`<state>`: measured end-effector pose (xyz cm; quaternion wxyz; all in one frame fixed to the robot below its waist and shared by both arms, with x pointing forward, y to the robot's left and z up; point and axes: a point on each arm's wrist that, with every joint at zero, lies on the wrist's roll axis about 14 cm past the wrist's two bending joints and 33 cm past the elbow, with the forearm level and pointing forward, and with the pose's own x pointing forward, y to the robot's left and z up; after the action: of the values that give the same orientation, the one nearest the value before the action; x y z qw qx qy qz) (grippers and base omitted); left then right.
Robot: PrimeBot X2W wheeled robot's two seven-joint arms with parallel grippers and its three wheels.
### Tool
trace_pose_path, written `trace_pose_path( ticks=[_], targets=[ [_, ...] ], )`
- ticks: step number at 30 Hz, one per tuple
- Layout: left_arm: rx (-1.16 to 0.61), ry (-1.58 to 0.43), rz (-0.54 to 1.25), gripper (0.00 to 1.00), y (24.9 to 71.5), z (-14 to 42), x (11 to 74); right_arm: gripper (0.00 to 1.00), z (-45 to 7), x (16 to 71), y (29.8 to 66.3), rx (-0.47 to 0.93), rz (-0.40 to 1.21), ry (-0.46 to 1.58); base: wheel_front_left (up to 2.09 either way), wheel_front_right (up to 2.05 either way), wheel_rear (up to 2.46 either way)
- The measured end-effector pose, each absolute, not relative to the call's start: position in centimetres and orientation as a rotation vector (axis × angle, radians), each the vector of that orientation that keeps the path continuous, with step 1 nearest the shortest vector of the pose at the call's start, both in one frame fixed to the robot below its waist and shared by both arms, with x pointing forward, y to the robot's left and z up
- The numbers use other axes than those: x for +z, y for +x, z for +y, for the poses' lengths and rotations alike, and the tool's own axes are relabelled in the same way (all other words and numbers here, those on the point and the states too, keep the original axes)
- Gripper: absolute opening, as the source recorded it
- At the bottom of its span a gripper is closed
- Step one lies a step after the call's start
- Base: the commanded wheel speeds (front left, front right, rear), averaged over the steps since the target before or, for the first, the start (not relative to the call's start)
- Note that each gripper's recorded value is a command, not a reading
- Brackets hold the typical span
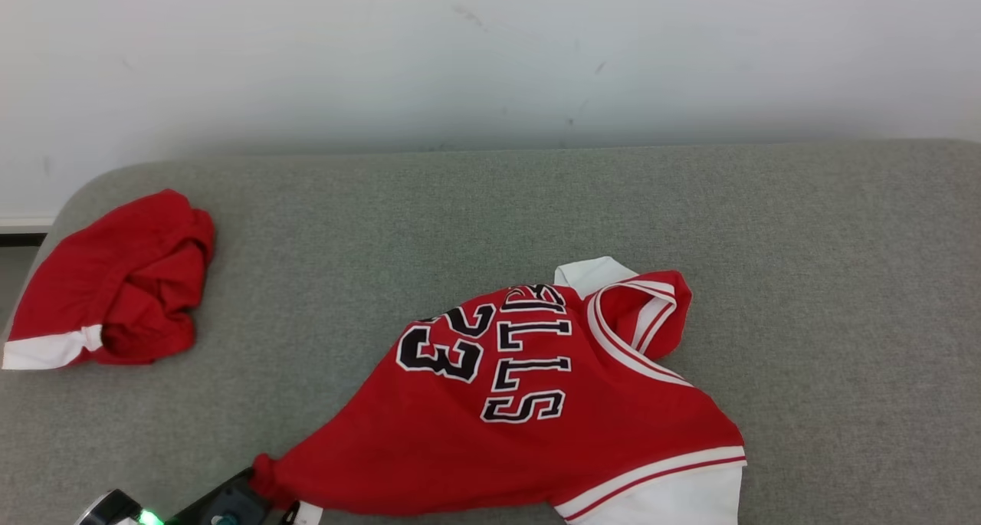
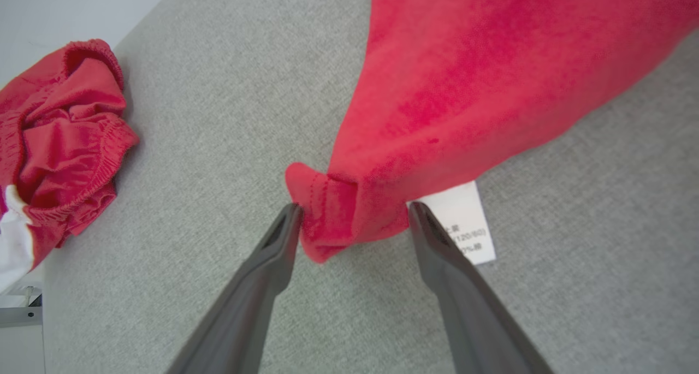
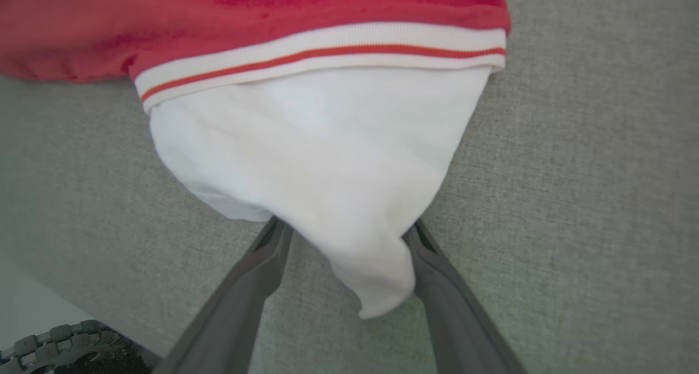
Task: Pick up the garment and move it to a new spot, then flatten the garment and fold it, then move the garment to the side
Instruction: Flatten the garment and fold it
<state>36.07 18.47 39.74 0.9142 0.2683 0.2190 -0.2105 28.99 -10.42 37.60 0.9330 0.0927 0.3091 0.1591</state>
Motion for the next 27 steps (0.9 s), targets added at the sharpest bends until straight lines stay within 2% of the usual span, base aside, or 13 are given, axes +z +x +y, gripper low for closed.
trace_pose_path(
  ticks=[7, 9, 10, 11, 12, 18, 22, 27],
  targets=[
    [-0.454, 0.56, 0.465, 0.98, 36.8, 18.0, 39.3, 1.0, -9.8, 37.3, 29.2, 0.343, 0.651, 0.204, 0.0, 0.0, 0.0],
    [-0.458, 0.558, 0.472, 0.46, 36.9, 18.0, 39.1, 1.0, -9.6, 37.2, 29.3, 0.35, 0.66, 0.208, 0.0, 0.0, 0.0],
    [-0.459, 0.555, 0.476, 0.33, 37.0, 17.9, 39.0, 0.89, -9.5, 37.1, 29.3, 0.35, 0.663, 0.212, 0.0, 0.0, 0.0],
    [-0.46, 0.55, 0.482, 0.09, 37.0, 17.9, 38.8, 0.36, -9.4, 37.1, 29.3, 0.352, 0.664, 0.217, 0.0, 0.0, 0.0],
    [-0.461, 0.549, 0.487, 0.0, 37.0, 17.9, 38.7, 0.0, -9.3, 37.3, 29.6, 0.353, 0.657, 0.225, 0.0, 0.0, 0.0],
    [-0.452, 0.51, 0.489, 0.0, 37.0, 17.7, 38.7, 0.0, -8.0, 40.7, 32.1, 0.329, 0.527, 0.463, 0.0, 0.0, 0.0],
    [-0.415, 0.462, 0.446, 0.0, 37.6, 17.8, 40.3, 0.0, -9.4, 47.5, 35.3, 0.313, 0.301, 0.675, 0.0, 0.0, 0.0],
    [-0.396, 0.378, 0.357, 0.0, 38.3, 16.9, 44.2, 0.0, -12.9, 56.1, 36.5, 0.347, 0.054, 0.766, 0.0, 0.0, 0.0]
  ],
)
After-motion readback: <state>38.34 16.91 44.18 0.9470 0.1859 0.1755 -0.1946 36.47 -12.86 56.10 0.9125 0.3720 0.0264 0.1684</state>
